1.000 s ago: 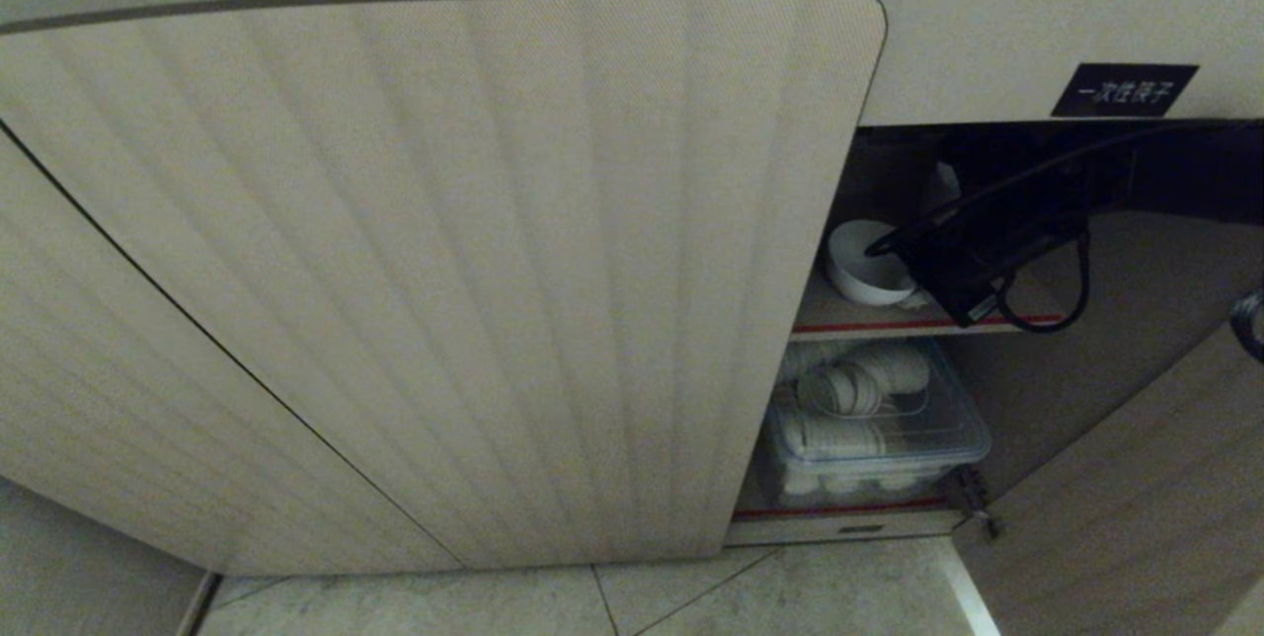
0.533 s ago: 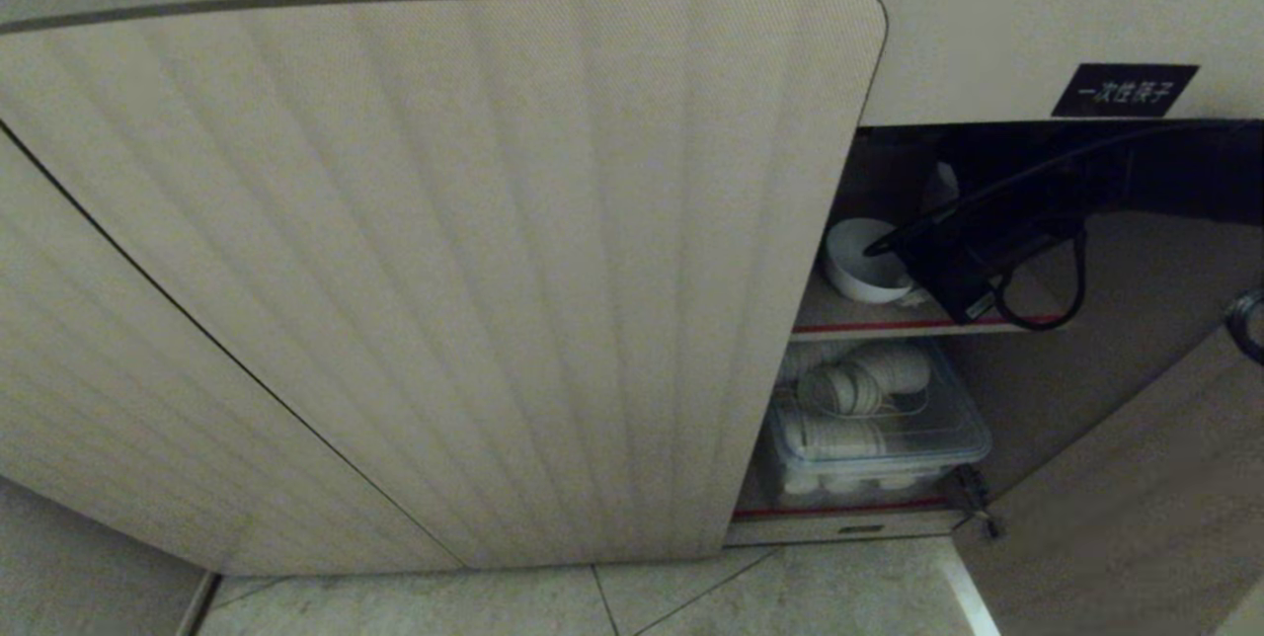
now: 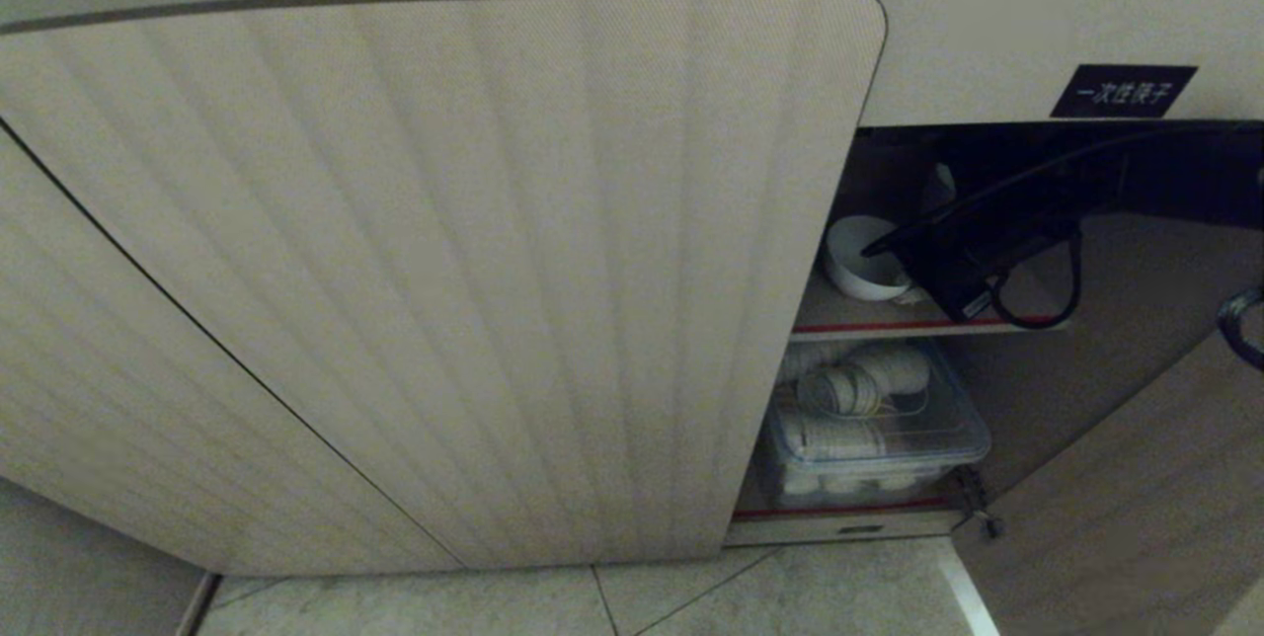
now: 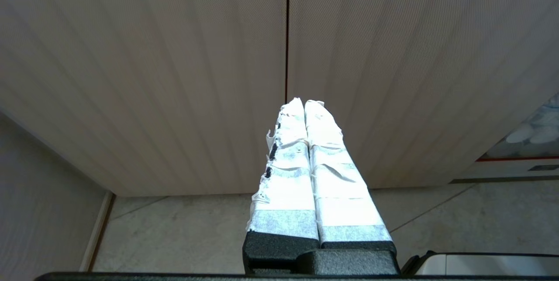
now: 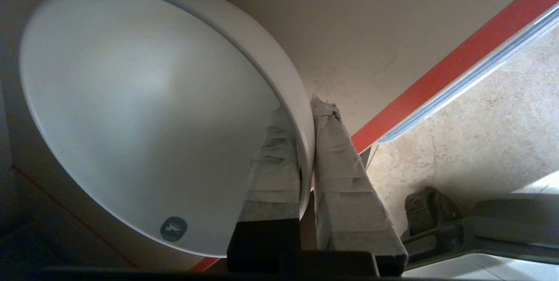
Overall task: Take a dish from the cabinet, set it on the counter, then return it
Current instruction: Put it back into the cabinet
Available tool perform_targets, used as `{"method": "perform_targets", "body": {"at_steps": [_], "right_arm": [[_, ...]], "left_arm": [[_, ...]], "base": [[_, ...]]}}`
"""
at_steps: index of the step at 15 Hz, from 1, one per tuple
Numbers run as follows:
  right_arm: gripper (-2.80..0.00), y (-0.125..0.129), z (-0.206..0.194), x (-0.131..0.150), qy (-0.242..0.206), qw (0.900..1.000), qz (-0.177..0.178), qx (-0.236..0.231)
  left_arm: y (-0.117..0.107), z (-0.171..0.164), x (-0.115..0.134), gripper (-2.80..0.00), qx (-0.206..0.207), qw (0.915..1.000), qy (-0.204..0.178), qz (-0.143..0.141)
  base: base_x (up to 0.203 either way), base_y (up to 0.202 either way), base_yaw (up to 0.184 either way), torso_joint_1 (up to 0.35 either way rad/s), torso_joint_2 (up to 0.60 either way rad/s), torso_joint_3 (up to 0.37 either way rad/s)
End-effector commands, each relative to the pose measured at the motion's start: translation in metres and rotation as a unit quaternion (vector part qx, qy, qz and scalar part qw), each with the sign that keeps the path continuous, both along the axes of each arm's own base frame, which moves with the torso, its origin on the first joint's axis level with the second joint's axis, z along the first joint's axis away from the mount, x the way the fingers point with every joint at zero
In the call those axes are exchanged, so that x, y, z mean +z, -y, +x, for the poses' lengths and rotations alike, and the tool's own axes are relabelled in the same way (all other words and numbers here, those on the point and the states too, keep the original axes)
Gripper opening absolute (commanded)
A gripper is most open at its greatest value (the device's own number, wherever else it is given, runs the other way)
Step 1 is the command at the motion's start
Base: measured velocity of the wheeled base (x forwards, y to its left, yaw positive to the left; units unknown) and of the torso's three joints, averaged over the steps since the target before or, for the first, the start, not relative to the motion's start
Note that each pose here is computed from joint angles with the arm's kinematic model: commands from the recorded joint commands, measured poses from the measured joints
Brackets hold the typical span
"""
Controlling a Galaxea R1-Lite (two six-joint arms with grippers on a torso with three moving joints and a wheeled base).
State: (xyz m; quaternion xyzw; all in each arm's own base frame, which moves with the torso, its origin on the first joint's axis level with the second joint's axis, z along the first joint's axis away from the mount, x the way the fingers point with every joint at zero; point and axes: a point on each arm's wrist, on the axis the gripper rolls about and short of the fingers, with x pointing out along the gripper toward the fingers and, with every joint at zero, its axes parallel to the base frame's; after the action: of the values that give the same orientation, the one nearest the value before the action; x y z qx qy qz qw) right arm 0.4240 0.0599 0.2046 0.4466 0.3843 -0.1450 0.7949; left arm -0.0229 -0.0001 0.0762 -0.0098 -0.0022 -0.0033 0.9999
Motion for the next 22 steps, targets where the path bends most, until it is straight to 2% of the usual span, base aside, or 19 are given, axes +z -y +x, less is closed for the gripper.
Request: {"method": "perform_targets", "body": {"at_steps": [1, 5, 6, 19, 22], "right_arm": [[-2.80, -0.0008, 0.0005, -0.0024, -0.005, 1.000, 0.001, -0.001], [-2.80, -0.0008, 0.0005, -0.0024, -0.005, 1.000, 0.001, -0.001], [0.00, -0.0008, 0.0005, -0.0024, -0.005, 1.000, 0.001, -0.001], [0.00, -0.0009, 0.0020, 0.0026, 0.016, 1.000, 0.002, -0.003], [0.00, -0.0015, 0.0020, 0.0027, 0.018, 1.000, -0.008, 0.007]], "left_arm": [[0.0000, 0.0000, 0.0000, -2.80, -0.001, 1.0000, 0.000, 0.000], [0.0000, 0.0000, 0.0000, -2.80, 0.000, 1.0000, 0.000, 0.000], [0.0000, 0.0000, 0.0000, -2.80, 0.000, 1.0000, 0.000, 0.000], [0.0000, 0.0000, 0.0000, -2.80, -0.001, 1.0000, 0.000, 0.000], [0.0000, 0.0000, 0.0000, -2.80, 0.000, 1.0000, 0.000, 0.000]], "base": [[0.000, 0.000, 0.000, 0.000, 0.00, 0.000], [0.000, 0.000, 0.000, 0.000, 0.00, 0.000], [0.000, 0.000, 0.000, 0.000, 0.00, 0.000], [0.000, 0.000, 0.000, 0.000, 0.00, 0.000], [0.000, 0.000, 0.000, 0.000, 0.00, 0.000]]}}
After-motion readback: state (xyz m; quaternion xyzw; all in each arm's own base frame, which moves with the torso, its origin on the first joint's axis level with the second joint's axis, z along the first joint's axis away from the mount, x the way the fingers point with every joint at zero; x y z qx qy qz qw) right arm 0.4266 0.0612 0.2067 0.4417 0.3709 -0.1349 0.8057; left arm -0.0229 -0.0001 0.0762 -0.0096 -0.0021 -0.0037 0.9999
